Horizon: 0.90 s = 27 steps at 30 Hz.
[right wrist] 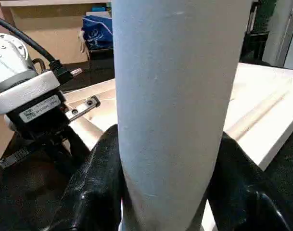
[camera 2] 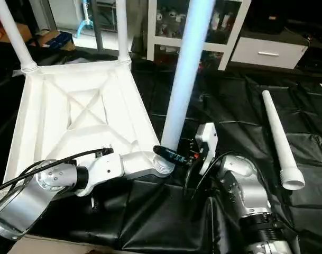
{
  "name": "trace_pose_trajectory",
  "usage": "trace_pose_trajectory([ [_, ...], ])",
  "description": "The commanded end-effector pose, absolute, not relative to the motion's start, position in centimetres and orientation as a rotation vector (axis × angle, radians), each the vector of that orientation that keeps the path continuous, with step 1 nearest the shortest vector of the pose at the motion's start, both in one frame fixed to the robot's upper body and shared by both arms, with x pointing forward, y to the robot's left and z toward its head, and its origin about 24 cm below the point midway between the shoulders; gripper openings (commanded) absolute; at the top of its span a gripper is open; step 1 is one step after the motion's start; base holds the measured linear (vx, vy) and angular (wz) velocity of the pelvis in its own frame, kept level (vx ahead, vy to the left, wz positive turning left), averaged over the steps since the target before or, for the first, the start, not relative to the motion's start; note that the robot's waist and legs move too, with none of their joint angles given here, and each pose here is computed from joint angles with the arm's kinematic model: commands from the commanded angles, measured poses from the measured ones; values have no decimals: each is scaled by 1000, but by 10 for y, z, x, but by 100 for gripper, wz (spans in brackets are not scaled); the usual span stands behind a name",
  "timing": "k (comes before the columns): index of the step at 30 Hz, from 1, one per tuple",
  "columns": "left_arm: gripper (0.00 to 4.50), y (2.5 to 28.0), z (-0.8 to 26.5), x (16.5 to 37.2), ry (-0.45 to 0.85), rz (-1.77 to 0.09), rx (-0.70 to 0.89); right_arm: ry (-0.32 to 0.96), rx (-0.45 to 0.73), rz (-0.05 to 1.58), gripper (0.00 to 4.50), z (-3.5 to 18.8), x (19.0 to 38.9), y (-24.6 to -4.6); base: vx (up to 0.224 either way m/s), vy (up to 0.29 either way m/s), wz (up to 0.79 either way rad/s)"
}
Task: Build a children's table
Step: Insert table leg to table base
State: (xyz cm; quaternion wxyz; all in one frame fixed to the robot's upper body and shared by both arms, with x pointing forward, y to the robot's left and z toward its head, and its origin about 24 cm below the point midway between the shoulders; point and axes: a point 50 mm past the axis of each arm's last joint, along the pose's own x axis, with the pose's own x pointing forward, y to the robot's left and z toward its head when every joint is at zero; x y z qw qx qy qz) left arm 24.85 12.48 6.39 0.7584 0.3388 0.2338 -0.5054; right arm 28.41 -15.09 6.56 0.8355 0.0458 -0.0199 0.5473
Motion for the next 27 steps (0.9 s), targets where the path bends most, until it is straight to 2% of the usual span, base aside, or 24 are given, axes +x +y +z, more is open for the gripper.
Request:
trace_pose_trajectory([
  [1, 0, 130, 43, 242, 612, -1107, 747, -35, 77, 1143, 184, 63, 288, -152, 0, 0, 0],
  [9, 0, 129, 43, 241, 600, -1125, 747, -42, 51, 1160, 184, 64, 295, -148, 0, 0, 0],
  [27, 0, 129, 44, 242, 600, -1134, 747, -27, -37, 1221, 184, 48, 286, -142, 0, 0, 0],
])
